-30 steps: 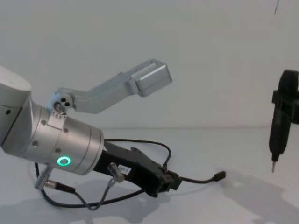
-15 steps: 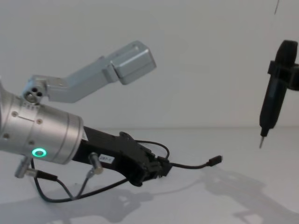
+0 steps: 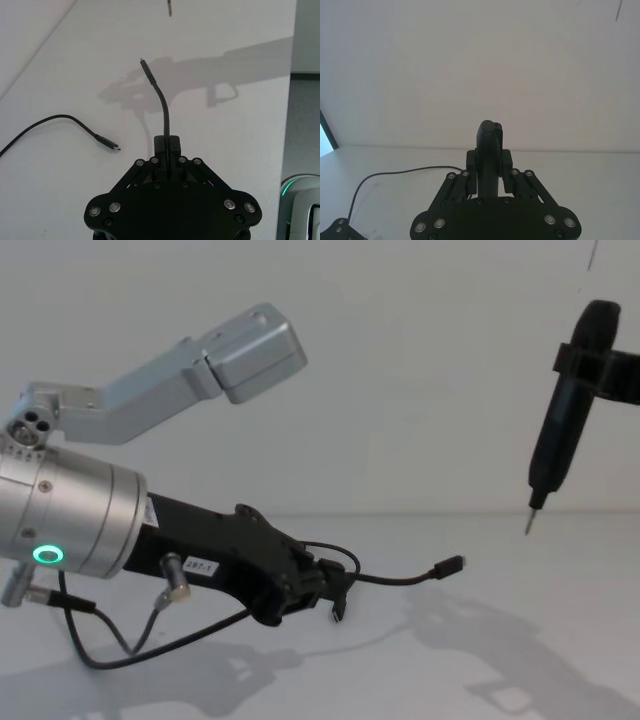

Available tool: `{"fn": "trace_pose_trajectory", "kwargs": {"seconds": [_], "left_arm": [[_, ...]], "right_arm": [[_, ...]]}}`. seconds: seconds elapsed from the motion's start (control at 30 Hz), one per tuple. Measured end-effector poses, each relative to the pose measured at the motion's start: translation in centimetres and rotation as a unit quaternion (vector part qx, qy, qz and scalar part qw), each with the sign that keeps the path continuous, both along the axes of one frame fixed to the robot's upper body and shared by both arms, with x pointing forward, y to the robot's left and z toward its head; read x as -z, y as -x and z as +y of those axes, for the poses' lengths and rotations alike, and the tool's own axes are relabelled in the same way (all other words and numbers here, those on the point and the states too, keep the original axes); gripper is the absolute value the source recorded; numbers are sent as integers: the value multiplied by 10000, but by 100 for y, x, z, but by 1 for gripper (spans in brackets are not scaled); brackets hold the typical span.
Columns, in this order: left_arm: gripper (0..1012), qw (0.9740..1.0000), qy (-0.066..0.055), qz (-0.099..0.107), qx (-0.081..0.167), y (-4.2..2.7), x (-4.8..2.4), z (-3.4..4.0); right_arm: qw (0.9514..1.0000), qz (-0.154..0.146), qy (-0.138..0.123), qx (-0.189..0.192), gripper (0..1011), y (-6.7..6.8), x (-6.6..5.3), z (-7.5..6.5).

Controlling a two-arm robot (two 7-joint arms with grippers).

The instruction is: Pick up the data cable with the one hand.

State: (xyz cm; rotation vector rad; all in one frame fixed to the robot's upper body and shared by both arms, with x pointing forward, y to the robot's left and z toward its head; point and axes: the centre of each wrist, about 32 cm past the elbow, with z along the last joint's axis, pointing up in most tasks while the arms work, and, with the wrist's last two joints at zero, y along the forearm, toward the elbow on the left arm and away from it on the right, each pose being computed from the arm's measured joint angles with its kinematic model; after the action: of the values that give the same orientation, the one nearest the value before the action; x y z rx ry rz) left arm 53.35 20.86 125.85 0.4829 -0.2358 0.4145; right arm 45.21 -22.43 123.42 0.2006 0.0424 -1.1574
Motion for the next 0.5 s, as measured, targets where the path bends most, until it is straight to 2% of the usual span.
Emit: {"fn": "trace_pose_trajectory", "kwargs": {"seconds": [0.5], "left_arm": [[38, 10000, -5, -87, 25, 23, -24, 44]], "right_arm": [[9999, 38, -29, -150, 279, -172, 77, 77]]}}
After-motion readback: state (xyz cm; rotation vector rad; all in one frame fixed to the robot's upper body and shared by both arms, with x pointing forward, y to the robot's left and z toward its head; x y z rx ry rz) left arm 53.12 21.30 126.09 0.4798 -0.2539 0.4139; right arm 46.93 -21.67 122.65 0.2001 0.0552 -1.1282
